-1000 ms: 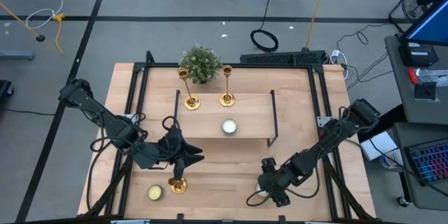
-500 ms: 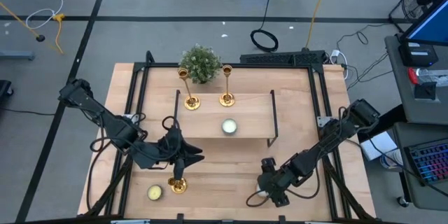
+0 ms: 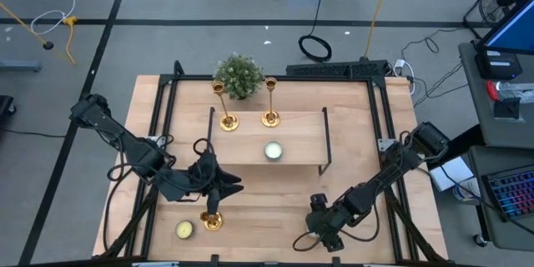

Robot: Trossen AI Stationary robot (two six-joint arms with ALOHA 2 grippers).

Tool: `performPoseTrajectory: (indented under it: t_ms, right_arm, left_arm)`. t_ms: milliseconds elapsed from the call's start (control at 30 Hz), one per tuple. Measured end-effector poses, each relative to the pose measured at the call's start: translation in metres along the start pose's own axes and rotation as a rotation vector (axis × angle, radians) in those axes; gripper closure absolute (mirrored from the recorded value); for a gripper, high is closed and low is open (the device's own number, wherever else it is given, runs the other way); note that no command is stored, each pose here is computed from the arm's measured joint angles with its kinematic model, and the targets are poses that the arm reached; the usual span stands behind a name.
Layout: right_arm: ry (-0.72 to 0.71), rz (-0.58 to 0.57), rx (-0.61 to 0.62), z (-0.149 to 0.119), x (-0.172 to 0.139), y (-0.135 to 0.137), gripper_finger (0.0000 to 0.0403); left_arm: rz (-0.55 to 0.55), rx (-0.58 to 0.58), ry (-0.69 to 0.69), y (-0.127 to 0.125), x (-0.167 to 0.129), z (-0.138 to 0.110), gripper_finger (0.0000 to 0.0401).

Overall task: Stock candles and holders on shelf
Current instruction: Align the orange scented candle with the other scented candle on the shelf

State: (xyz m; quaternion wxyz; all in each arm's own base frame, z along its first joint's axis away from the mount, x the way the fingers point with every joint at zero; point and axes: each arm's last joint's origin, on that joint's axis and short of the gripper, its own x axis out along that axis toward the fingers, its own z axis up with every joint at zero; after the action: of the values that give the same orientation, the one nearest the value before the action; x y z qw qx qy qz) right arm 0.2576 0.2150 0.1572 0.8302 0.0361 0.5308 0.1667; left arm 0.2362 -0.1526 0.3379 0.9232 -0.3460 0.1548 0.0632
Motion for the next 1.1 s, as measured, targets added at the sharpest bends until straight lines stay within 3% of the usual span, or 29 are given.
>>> performPoseTrajectory:
  t_ms: [200,1100]
  right_arm:
    - [-0.024,-0.041,0.0,0.0008,-0.0001,-0.0012,0.0045]
    - [-0.035,-0.032,-0.009,0.0002,0.0083,0.0012,0.0046]
  left_arm:
    - [0.0,-0.007,0.0,0.0,0.0,0.0,0.0252]
    - [-0.001,-0.007,0.001,0.0,-0.0001,0.0,0.0252]
